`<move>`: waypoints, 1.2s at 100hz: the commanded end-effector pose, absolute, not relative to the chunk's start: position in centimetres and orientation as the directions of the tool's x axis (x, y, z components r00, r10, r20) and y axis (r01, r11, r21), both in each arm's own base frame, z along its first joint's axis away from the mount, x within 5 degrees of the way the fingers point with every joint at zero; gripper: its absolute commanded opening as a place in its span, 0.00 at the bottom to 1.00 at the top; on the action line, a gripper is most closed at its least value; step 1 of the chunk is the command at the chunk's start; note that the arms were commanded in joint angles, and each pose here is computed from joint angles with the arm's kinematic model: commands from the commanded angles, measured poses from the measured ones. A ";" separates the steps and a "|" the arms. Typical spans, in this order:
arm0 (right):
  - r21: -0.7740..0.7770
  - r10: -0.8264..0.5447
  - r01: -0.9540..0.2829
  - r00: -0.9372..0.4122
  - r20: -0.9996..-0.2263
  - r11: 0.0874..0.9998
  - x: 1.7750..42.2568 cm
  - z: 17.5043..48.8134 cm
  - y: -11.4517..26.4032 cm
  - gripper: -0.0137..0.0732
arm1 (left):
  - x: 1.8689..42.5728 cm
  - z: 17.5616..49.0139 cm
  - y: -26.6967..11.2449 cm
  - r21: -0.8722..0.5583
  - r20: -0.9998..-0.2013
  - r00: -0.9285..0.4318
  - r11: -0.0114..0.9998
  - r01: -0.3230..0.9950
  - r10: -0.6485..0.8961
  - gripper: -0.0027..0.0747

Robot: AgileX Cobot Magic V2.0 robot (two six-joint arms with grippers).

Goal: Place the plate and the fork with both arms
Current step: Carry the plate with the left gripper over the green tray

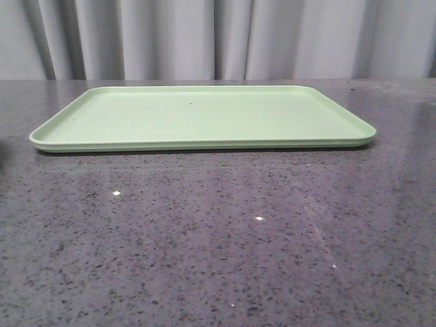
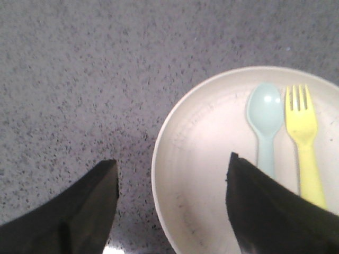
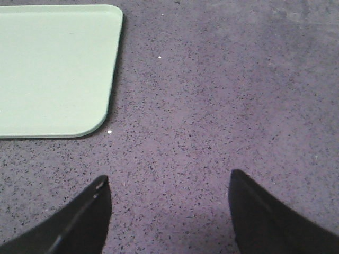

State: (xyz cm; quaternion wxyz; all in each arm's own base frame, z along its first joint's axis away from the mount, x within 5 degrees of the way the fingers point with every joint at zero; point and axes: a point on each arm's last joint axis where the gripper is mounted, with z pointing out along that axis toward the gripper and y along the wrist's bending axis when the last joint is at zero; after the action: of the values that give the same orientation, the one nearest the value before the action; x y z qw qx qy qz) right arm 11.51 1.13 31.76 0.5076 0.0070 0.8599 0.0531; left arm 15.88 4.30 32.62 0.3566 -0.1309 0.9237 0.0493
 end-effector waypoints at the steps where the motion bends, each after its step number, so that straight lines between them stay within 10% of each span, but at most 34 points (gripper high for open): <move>1: 0.094 0.066 -0.051 -0.401 -0.914 0.994 11.9 33.4 1.1 0.72 | 17.0 33.2 4.7 -0.002 -0.688 -0.695 0.958 -0.285 -0.208 0.60; 120: 0.094 0.066 -0.051 -0.401 -0.914 0.994 11.9 33.4 1.1 0.72 | 24.3 27.2 7.3 0.049 -0.401 -0.882 0.956 -0.289 -0.246 0.52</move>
State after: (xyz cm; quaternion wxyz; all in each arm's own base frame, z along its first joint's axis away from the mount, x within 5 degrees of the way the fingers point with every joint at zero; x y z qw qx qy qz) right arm 11.51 1.13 31.75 0.5074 0.0071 0.8600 0.0531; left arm 23.92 7.16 25.63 0.1579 -0.1357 0.9769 0.0472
